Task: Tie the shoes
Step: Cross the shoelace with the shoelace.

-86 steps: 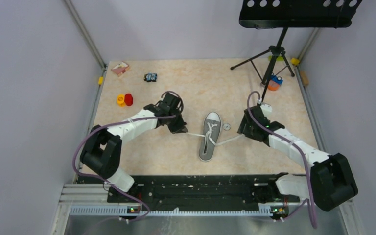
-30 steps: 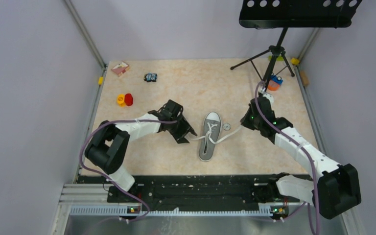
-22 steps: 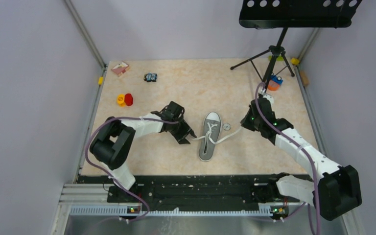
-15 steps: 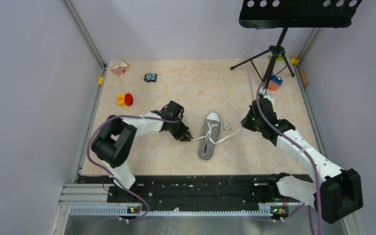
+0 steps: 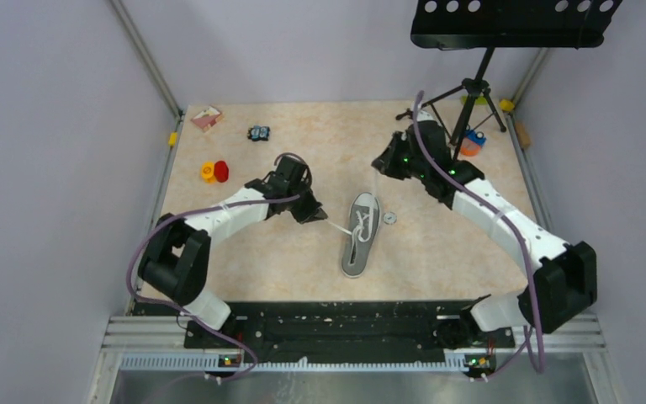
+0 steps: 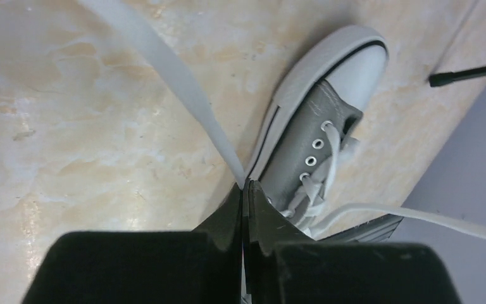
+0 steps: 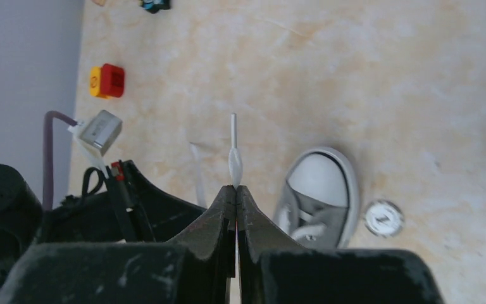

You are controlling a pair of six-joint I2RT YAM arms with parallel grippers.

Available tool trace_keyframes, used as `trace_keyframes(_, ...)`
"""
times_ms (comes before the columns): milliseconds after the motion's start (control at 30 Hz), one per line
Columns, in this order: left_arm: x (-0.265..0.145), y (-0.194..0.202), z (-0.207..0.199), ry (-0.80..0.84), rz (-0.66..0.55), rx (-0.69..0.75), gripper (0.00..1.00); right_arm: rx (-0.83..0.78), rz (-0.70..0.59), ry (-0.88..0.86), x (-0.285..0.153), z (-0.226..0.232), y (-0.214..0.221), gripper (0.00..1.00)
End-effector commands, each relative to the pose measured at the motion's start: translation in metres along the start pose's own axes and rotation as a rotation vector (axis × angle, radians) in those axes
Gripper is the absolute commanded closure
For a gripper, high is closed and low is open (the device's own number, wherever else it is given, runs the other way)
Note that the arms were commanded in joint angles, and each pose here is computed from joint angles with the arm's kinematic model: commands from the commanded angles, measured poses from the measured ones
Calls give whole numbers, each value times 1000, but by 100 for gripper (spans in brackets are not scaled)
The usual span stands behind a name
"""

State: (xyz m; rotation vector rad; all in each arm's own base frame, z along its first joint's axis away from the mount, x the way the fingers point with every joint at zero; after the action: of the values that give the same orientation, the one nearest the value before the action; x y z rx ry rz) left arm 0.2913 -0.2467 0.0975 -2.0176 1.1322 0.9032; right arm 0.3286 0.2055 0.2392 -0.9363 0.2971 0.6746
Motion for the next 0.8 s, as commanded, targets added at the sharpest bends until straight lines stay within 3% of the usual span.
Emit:
trace_keyframes(0,-26,-6,-30,106,-60,121,100,-18,75,-170,31,57,10,100)
trace_keyframes(267,-45,6,-53,251,-57,207,100,43,356,-213,69,53,87,100)
trace_keyframes(767,-55,16,-79,352,-24,325,100,-1,662,-279,52,26,159,100)
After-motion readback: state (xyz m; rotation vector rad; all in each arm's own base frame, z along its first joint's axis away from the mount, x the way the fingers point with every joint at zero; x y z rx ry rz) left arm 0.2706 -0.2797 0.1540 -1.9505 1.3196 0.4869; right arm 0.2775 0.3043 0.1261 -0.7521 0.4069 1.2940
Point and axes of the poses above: each gripper's point midway between its finger pads, its own x axis out along the fingers, its own z axis along the line the jaws close on, y = z × x, the point moved 2 cm from there along -x, back along the fingers, and after that the axes turned 5 degrees about x, right-handed, at the moved point
